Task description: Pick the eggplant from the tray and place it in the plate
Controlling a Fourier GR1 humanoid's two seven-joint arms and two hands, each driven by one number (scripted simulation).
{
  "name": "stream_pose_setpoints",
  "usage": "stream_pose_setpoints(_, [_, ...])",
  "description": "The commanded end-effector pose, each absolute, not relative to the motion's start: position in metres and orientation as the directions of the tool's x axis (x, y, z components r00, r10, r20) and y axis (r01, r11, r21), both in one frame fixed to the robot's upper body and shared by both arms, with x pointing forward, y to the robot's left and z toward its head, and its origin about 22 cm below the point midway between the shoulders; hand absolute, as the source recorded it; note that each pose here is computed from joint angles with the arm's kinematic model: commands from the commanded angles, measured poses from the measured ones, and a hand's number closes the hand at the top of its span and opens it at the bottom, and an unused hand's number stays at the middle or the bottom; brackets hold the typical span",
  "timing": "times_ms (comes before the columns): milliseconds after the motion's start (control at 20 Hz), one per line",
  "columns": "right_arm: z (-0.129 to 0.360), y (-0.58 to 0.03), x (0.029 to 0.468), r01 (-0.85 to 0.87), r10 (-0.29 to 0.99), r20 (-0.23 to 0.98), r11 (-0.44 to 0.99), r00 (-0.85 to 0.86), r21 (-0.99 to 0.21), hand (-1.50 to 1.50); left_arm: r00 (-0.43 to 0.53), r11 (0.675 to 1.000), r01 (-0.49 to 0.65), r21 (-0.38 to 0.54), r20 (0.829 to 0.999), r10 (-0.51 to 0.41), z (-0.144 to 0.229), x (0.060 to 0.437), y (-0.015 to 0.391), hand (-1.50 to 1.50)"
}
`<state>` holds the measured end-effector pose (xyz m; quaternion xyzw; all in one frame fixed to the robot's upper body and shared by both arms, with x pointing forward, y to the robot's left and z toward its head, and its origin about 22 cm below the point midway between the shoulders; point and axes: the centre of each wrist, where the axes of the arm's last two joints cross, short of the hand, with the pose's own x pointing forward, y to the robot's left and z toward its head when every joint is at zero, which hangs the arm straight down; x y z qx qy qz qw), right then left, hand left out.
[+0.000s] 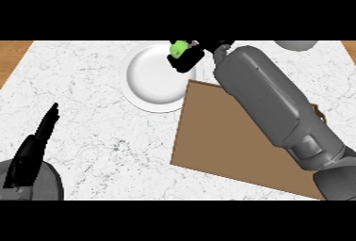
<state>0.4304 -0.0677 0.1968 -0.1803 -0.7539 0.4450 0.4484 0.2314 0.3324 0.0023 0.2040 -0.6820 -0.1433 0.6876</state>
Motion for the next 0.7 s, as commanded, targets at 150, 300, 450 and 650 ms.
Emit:
stream_pose_setpoints(150, [0.159, -0.024, 0.435, -0.204, 0.687, 0.523, 0.493, -0.504, -0.845, 1.50, 0.020, 0.880, -0.077, 0.469, 0.883, -0.469, -0.005, 0.227, 0.324, 0.00])
stream_pose_setpoints(300, [0.140, -0.023, 0.435, -0.266, 0.688, 0.547, 0.481, -0.477, -0.836, 1.50, 0.031, 0.876, -0.077, 0.476, 0.879, -0.475, -0.003, 0.234, 0.338, 0.00])
stream_pose_setpoints(450, [0.150, -0.022, 0.436, -0.307, 0.641, 0.690, 0.618, -0.336, -0.724, 1.50, -0.012, 0.882, -0.058, 0.468, 0.883, -0.469, 0.013, 0.242, 0.322, 0.00])
stream_pose_setpoints(650, [0.119, -0.030, 0.433, -0.291, 0.708, 0.660, 0.595, -0.251, -0.749, -1.50, 0.003, 0.884, -0.037, 0.466, 0.885, -0.466, -0.004, 0.239, 0.332, 0.00])
